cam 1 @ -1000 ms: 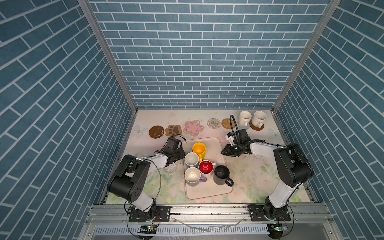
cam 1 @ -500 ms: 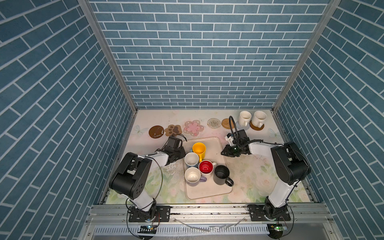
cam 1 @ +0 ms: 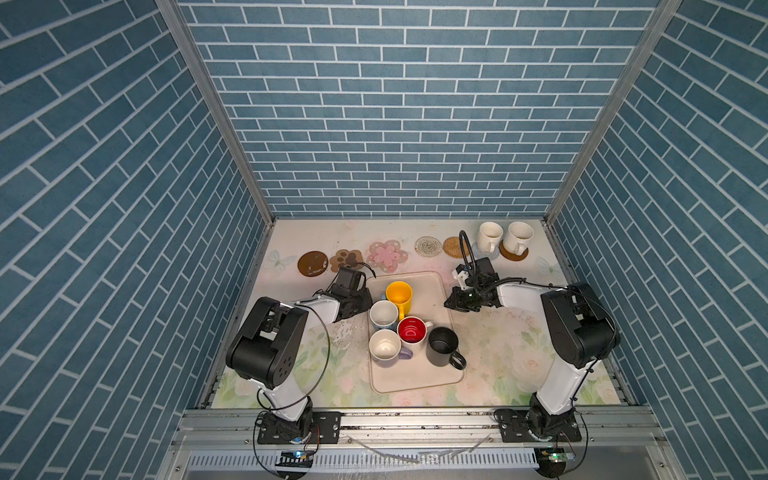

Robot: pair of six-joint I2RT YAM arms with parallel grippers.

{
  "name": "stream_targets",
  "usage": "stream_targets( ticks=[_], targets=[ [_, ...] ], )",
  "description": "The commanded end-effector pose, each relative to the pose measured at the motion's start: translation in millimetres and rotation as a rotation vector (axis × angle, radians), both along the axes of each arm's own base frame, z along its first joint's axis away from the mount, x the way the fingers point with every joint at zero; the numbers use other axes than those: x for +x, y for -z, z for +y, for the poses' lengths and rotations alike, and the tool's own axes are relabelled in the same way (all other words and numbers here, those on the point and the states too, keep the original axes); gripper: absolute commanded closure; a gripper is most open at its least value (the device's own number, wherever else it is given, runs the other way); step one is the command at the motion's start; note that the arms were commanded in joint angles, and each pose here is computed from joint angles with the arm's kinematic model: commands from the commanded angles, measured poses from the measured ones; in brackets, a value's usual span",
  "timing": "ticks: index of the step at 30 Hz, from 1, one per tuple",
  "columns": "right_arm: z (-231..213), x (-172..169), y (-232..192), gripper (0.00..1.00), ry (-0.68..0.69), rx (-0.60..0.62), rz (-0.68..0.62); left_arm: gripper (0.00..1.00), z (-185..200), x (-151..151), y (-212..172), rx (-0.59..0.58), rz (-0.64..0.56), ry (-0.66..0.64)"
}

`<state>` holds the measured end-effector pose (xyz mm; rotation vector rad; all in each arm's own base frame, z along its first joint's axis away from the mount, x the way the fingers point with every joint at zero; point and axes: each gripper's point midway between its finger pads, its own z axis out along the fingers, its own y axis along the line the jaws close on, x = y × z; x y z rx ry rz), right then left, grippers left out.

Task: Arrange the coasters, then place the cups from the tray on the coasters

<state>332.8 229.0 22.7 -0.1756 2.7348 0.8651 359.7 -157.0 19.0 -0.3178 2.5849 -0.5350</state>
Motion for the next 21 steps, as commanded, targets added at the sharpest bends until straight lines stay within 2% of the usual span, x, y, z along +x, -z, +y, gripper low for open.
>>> stream_targets(
  ticks=[1,16,21],
  targets=[
    [-0.9,15.7,11.5,1.00,0.042,-0.050,-0.033,1.00,-6.8,-25.9,35.3,0.012,0.153,0.063],
    [-21.8,31.2,10.1,1.00,0.119,-0.145,-0.089,1.00,-19.1,11.3,30.9,0.007,0.140,0.072],
    [-21.0,32.9,8.8,1.00,0.119,-0.141,-0.088,1.00,-17.9,13.1,32.9,0.010,0.146,0.069]
  ],
)
